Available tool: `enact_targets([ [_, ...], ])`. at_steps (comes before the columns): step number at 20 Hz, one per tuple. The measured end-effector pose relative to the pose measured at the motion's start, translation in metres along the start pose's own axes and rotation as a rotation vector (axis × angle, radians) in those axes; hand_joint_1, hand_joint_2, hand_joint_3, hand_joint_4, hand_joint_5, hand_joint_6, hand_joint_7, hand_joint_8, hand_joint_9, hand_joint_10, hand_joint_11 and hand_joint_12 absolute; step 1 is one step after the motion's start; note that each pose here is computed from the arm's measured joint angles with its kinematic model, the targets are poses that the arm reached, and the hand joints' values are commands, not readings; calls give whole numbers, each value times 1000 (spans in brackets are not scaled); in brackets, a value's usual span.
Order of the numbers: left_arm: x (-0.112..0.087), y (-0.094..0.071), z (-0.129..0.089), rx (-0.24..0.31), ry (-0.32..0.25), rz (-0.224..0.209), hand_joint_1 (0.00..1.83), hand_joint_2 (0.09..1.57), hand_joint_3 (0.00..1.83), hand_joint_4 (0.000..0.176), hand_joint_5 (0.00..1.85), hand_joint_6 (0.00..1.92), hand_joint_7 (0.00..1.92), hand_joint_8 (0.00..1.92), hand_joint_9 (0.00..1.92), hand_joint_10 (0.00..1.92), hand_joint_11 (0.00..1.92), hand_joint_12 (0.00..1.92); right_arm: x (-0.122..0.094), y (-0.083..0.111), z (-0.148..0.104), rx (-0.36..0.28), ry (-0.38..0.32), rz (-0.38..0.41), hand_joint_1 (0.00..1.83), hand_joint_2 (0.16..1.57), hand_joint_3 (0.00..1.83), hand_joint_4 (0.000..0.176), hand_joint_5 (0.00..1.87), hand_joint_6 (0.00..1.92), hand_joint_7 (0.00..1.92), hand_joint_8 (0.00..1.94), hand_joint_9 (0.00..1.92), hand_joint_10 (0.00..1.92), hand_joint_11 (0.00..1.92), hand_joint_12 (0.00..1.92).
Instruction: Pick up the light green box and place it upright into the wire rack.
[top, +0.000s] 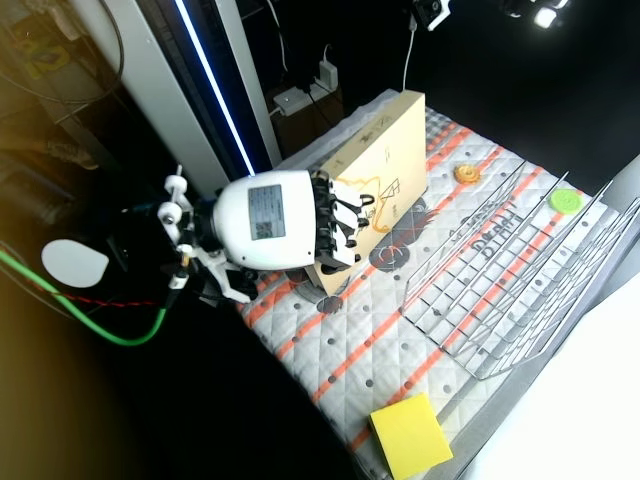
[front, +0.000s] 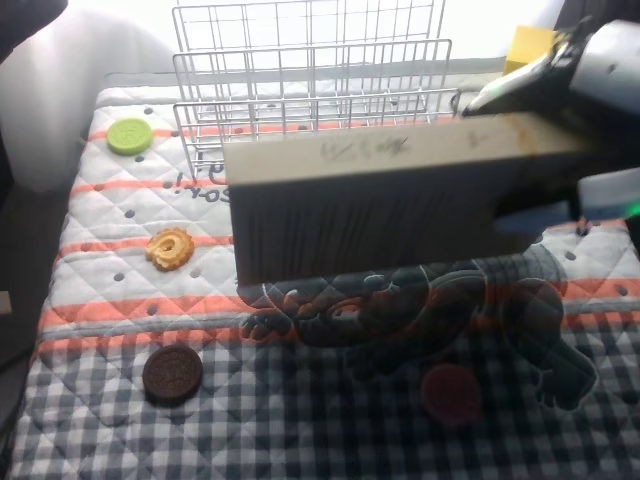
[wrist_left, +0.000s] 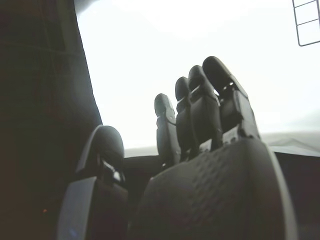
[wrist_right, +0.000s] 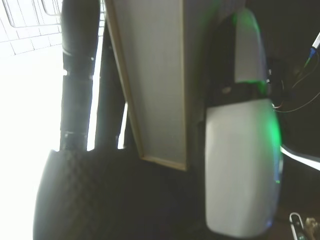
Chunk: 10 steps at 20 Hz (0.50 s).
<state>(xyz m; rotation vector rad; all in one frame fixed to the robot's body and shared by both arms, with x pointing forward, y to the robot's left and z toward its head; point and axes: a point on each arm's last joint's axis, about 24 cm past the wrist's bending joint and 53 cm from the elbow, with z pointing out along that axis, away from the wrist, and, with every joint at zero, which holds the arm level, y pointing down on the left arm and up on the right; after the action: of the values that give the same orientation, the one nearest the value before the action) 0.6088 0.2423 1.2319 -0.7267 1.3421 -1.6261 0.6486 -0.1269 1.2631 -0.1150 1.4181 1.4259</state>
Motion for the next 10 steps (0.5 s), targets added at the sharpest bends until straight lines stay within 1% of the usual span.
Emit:
enact_targets([
  [1, 0, 0, 0, 0, -1, 0, 493, 1200, 0, 119, 459, 4, 375, 2, 361, 0, 0, 953, -9, 5, -2, -13, -20, -3, 1257, 1081, 3, 0, 1031, 728, 1180, 795, 1323, 296, 945, 1197],
  [2, -1, 0, 0, 0, -3, -1, 493, 1200, 0, 119, 459, 4, 375, 2, 361, 0, 0, 953, -20, 9, -1, -23, -44, -6, 1257, 1081, 3, 0, 1031, 728, 1180, 795, 1323, 296, 945, 1197],
  [3, 0, 0, 0, 0, -1, 0, 500, 1193, 0, 104, 488, 6, 380, 1, 366, 1, 0, 898, -33, 14, 2, -40, -76, -14, 1249, 1111, 5, 0, 964, 789, 1017, 1174, 1029, 1084, 880, 1524],
  [4, 1, 0, 0, 0, 3, 1, 500, 1193, 0, 104, 488, 6, 380, 1, 366, 1, 0, 898, -44, 18, 5, -53, -104, -15, 1249, 1111, 5, 0, 964, 789, 1017, 1174, 1029, 1084, 880, 1524],
  [5, 1, 0, 0, 0, 4, 1, 501, 1193, 0, 97, 501, 9, 385, 3, 370, 3, 0, 890, -54, 23, 9, -73, -129, -21, 1179, 1107, 0, 0, 999, 892, 1086, 814, 1085, 999, 919, 1490],
  [6, 0, 0, 0, -1, 2, 1, 496, 1198, 0, 84, 507, 4, 381, 1, 369, 1, 0, 865, -62, 27, 16, -93, -155, -20, 1173, 1125, 3, 0, 943, 992, 1267, 404, 1371, 414, 1177, 807],
  [7, 0, 0, 0, -1, 0, 0, 513, 1194, 0, 81, 511, 5, 382, 1, 367, 0, 0, 864, -67, 30, 22, -104, -169, -19, 1154, 1138, 0, 0, 936, 1030, 1358, 162, 1473, 215, 1280, 587],
  [8, 0, 0, 0, -2, 0, 0, 500, 1188, 0, 90, 514, 5, 384, 1, 365, 0, 0, 863, -68, 34, 28, -115, -170, -21, 1152, 1133, 0, 0, 947, 1017, 1423, 62, 1550, 131, 1348, 521],
  [9, 0, 1, 0, -2, -1, 0, 500, 1188, 0, 90, 514, 5, 384, 1, 365, 0, 0, 863, -68, 36, 32, -119, -165, -32, 1152, 1133, 0, 0, 947, 1017, 1423, 62, 1550, 131, 1348, 521],
  [10, -1, 1, 0, -3, -2, -1, 491, 1186, 0, 105, 506, 1, 382, 0, 364, 0, 0, 861, -70, 38, 37, -122, -162, -46, 1149, 1137, 0, 0, 940, 1030, 1430, 8, 1585, 62, 1380, 491],
])
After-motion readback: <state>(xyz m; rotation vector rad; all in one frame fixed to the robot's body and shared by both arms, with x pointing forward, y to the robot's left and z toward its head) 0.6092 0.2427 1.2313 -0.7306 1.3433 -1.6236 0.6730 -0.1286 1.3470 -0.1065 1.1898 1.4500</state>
